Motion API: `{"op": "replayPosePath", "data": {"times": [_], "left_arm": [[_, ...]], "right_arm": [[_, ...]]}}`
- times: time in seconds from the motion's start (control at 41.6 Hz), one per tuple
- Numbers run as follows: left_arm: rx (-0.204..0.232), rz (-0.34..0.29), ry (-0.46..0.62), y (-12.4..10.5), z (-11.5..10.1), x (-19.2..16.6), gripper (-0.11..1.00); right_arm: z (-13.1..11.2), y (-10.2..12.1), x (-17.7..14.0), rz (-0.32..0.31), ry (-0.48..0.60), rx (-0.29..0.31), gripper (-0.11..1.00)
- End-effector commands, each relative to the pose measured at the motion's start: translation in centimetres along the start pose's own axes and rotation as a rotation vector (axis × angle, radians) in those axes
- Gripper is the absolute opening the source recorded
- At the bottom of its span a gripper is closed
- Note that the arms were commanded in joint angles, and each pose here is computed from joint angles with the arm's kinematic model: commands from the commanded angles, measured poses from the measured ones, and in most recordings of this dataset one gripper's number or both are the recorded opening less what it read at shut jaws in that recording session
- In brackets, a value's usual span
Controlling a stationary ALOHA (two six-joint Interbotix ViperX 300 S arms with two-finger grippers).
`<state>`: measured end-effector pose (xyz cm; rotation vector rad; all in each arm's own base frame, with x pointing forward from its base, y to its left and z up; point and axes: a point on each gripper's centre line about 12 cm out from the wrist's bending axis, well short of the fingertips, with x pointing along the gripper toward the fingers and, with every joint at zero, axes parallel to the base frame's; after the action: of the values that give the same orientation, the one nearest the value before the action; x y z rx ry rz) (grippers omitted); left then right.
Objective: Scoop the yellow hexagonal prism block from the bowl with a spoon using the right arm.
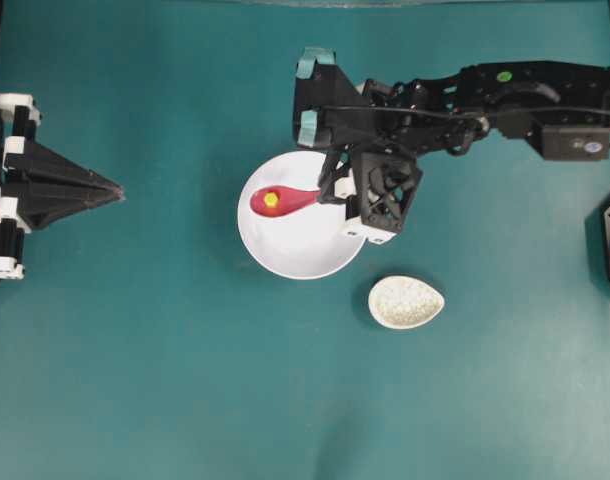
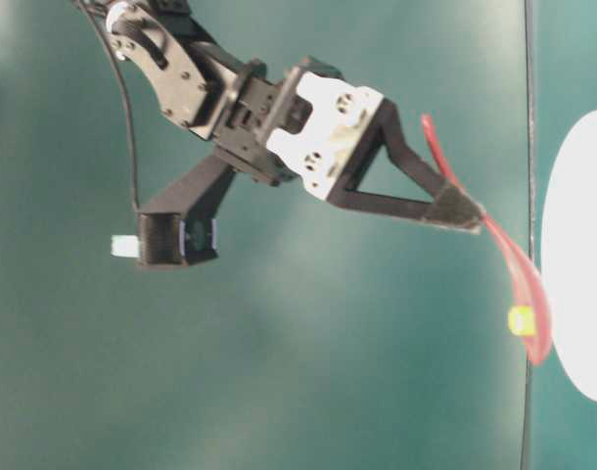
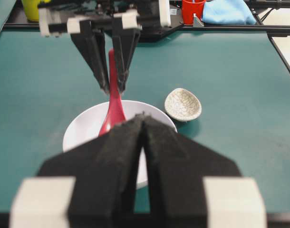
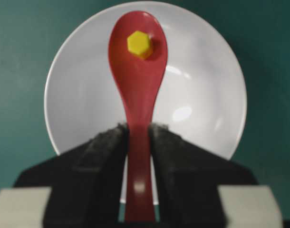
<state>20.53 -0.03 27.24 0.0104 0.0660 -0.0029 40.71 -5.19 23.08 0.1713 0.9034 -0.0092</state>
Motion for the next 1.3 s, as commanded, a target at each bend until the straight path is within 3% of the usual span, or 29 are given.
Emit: {"op": "replayPosePath", "data": {"times": [0.0,0.505,1.274], "left_arm": [[0.000,-0.002,-0.037,0.0,1.3,0.2,0.03],[0.002,-0.002,-0.037,0.0,1.3,0.2,0.03],[0.002,-0.002,-0.037,0.0,1.3,0.2,0.03]], "right_arm": [[1.6,0.2,-2.5,-0.003,-0.070,-0.010,0.24],[2.2,0.3,-5.4,-0.007,-0.121,-0.016,0.23],[2.1,0.3,-5.4,-0.007,-0.114,-0.016,0.23]]}}
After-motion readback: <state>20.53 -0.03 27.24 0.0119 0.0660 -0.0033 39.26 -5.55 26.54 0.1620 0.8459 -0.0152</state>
